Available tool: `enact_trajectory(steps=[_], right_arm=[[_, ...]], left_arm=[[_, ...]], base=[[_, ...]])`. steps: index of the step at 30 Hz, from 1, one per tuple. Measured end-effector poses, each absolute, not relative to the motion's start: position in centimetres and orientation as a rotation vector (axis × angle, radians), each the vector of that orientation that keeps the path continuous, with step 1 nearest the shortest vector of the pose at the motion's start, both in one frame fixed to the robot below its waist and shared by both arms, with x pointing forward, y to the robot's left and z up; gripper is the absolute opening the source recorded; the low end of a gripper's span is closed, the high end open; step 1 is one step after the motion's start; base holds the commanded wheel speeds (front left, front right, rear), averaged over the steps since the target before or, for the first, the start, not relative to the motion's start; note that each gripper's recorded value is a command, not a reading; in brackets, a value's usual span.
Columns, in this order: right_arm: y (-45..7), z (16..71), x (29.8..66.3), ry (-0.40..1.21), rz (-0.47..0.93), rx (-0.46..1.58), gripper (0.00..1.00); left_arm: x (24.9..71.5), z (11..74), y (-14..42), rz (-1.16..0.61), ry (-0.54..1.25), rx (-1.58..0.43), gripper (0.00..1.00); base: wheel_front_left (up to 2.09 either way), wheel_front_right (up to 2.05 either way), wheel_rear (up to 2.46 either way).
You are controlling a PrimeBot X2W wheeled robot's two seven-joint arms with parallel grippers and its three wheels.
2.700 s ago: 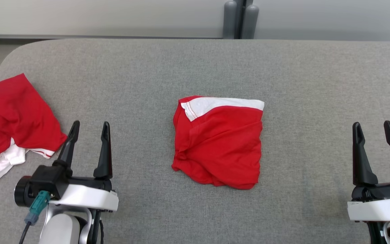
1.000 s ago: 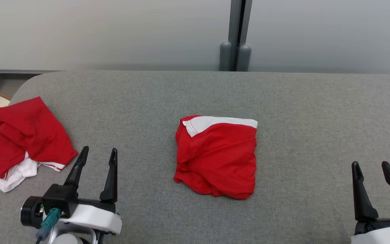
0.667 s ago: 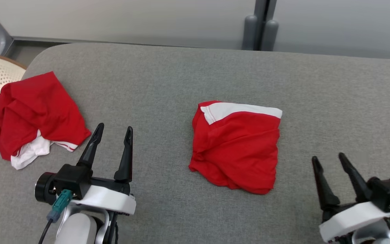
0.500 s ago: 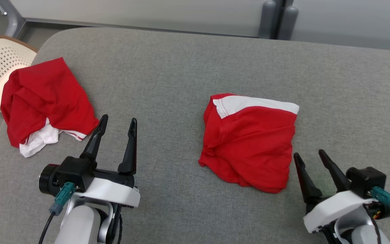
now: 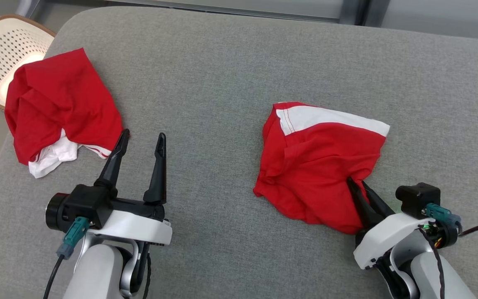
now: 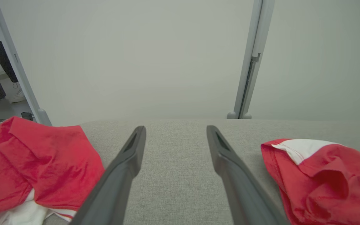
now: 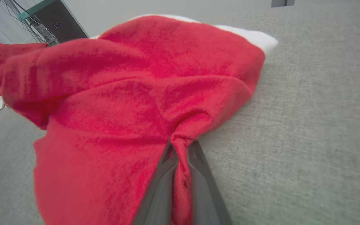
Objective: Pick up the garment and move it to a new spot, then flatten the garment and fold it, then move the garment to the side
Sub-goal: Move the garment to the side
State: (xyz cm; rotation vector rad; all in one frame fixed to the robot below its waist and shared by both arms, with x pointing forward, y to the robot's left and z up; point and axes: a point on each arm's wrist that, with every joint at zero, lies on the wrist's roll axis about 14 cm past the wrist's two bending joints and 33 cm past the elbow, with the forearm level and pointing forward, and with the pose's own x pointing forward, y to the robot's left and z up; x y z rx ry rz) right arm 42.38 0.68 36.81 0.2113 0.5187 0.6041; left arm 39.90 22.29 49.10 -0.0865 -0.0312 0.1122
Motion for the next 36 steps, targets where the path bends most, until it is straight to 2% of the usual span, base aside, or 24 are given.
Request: enact_trajectory(steps=[9,16,21,26,36], right_arm=[[-3.3,38.8,42.4,0.436,0.598,0.079,0.00],[-10.5,39.4,40.8,0.457,0.479,-0.026,0.00],[-13.9,39.6,40.0,0.469,0.409,-0.055,0.00],[-17.3,39.5,41.0,0.470,0.356,-0.117,0.00],[-32.6,38.9,44.8,0.539,0.102,-0.356,0.00]], left_arm=[[41.5,49.3,20.3,0.049,-0.048,-0.088,1.00],[43.9,49.1,15.9,-0.090,-0.058,-0.103,1.00],[45.5,49.5,12.7,-0.189,-0.083,-0.109,1.00],[47.1,49.6,9.8,-0.274,-0.107,-0.125,1.00],[50.4,48.0,4.2,-0.457,-0.129,-0.136,1.00]], base=[[0.00,0.00,0.00],[0.00,0.00,0.00],[0.00,0.00,0.00],[0.00,0.00,0.00],[0.00,0.00,0.00]])
